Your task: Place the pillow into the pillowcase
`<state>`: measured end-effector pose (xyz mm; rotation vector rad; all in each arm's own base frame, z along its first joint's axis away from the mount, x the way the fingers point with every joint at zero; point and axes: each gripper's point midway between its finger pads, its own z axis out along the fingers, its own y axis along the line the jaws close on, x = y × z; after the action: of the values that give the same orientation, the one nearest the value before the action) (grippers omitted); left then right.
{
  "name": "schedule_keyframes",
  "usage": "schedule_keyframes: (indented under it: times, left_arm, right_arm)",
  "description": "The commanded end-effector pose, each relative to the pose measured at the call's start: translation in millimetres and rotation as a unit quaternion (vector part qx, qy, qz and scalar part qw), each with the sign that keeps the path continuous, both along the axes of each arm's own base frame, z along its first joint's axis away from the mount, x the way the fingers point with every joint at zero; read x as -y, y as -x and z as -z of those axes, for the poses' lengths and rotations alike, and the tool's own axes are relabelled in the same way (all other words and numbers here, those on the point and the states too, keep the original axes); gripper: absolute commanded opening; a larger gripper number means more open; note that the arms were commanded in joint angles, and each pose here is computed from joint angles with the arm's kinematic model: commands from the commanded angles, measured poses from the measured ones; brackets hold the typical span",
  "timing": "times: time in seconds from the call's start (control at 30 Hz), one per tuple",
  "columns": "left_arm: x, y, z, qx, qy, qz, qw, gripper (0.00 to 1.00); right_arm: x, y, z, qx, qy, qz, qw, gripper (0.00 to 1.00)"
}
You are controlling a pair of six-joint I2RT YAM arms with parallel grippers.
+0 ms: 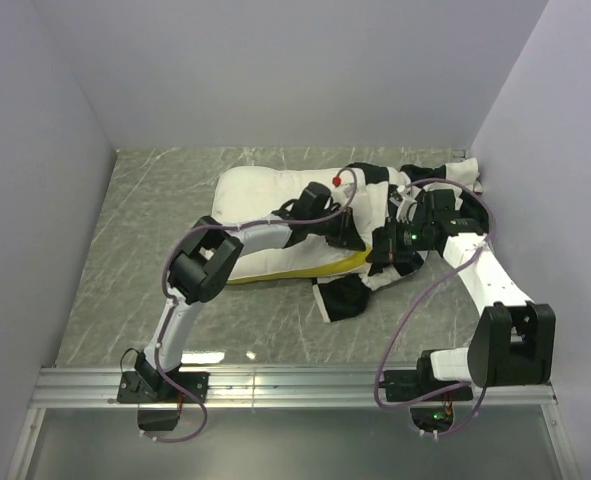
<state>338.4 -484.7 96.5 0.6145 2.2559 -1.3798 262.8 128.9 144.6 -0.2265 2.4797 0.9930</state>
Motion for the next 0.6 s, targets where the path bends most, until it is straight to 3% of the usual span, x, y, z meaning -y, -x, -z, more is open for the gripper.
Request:
schedule_keyframes:
  times: [0.0, 0.13, 0.3, 0.43, 0.57]
  left_arm:
    - [-12, -32, -95, 0.036, 0.147, -0.068, 0.986, 0.00]
    - [-33, -41, -134, 0.022, 0.192, -0.086, 0.977, 0.00]
    - [-55, -41, -159, 0.028, 0.180, -0.117, 0.976, 0.00]
    - [-108, -48, -156, 0.045, 0.140, -0.161, 0.976, 0.00]
    - [-151, -16, -121, 0.032, 0.090, -0.169, 0.981, 0.00]
  right_arm:
    - [-19, 4, -4, -0.031, -0.049, -0.022, 0.998, 0.00]
    - [-30, -9, 7, -0.041, -0.049, -0.029, 0.998, 0.00]
    - [-80, -39, -34, 0.025, -0.068, -0.078, 0.994, 0.00]
    - [-130, -43, -46, 0.029, -0.078, -0.138, 0.987, 0.00]
    - [-165, -41, -53, 0.027, -0.099, -0.171, 0.980, 0.00]
